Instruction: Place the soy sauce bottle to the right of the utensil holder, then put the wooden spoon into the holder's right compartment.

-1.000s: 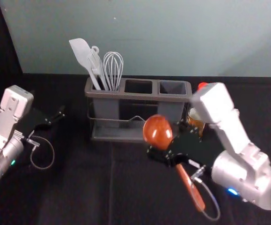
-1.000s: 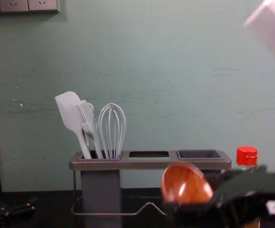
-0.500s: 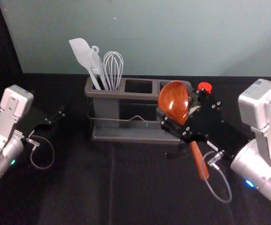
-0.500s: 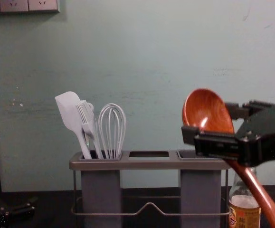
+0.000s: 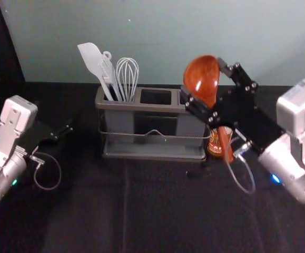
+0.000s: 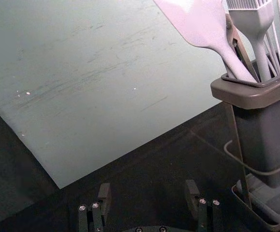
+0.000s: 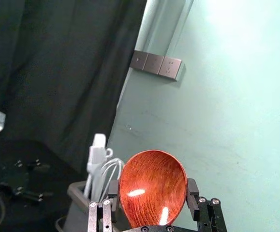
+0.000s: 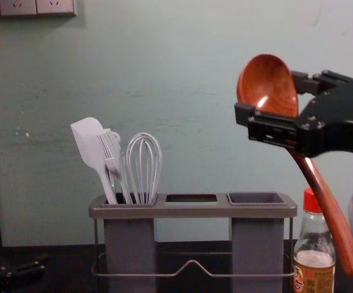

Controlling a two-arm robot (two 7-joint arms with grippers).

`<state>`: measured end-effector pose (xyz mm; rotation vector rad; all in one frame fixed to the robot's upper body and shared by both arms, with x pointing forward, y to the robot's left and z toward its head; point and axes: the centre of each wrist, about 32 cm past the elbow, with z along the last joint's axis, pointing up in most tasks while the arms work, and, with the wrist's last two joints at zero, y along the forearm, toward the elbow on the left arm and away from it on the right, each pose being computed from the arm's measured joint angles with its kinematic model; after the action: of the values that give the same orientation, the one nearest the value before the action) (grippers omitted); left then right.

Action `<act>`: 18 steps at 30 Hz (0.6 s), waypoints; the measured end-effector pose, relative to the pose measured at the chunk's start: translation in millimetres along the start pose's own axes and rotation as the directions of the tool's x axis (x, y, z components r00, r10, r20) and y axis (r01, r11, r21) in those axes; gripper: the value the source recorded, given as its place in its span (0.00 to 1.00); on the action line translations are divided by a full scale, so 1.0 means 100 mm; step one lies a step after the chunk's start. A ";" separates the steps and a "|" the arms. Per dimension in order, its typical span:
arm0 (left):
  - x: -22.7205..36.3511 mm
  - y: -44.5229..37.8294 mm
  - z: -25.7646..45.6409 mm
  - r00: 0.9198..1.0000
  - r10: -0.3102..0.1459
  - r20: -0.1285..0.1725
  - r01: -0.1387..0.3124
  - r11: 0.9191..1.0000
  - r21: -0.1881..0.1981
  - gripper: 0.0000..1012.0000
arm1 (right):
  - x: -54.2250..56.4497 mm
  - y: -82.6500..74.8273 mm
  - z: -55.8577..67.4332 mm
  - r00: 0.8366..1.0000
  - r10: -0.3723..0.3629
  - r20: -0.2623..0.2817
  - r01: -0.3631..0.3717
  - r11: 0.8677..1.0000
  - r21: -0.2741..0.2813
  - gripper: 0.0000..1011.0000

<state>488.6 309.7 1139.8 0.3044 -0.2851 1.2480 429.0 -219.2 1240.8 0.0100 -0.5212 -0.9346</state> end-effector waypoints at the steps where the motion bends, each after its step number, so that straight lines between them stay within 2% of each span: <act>1: 0.000 0.000 0.000 1.000 0.000 0.000 0.000 1.000 0.000 0.99 | 0.03 0.06 -0.02 1.000 -0.002 0.002 0.002 1.000 0.006 0.83; 2: 0.000 0.000 0.000 1.000 0.000 0.000 0.000 1.000 0.000 0.99 | 0.03 0.06 -0.02 1.000 -0.002 0.002 0.002 1.000 0.006 0.83; 3: 0.000 0.000 0.000 1.000 0.000 0.000 0.000 1.000 0.000 0.99 | 0.07 0.16 -0.05 1.000 0.000 0.005 0.000 1.000 0.011 0.83; 8: 0.000 0.000 0.000 1.000 0.000 0.000 0.000 1.000 0.000 0.99 | 0.17 0.35 -0.10 1.000 0.011 0.001 -0.011 1.000 0.008 0.83; 10: 0.000 0.000 0.000 1.000 0.000 0.000 0.000 1.000 0.000 0.99 | 0.24 0.52 -0.12 1.000 0.021 -0.004 -0.021 1.000 0.003 0.83; 18: 0.000 0.000 0.000 1.000 0.000 0.000 0.000 1.000 0.000 0.99 | 0.34 0.89 -0.12 0.999 0.036 0.000 -0.036 0.999 -0.007 0.83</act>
<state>488.6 309.7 1139.8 0.3045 -0.2851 1.2479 519.0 -194.1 1265.2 -0.0059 -0.5161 -0.9012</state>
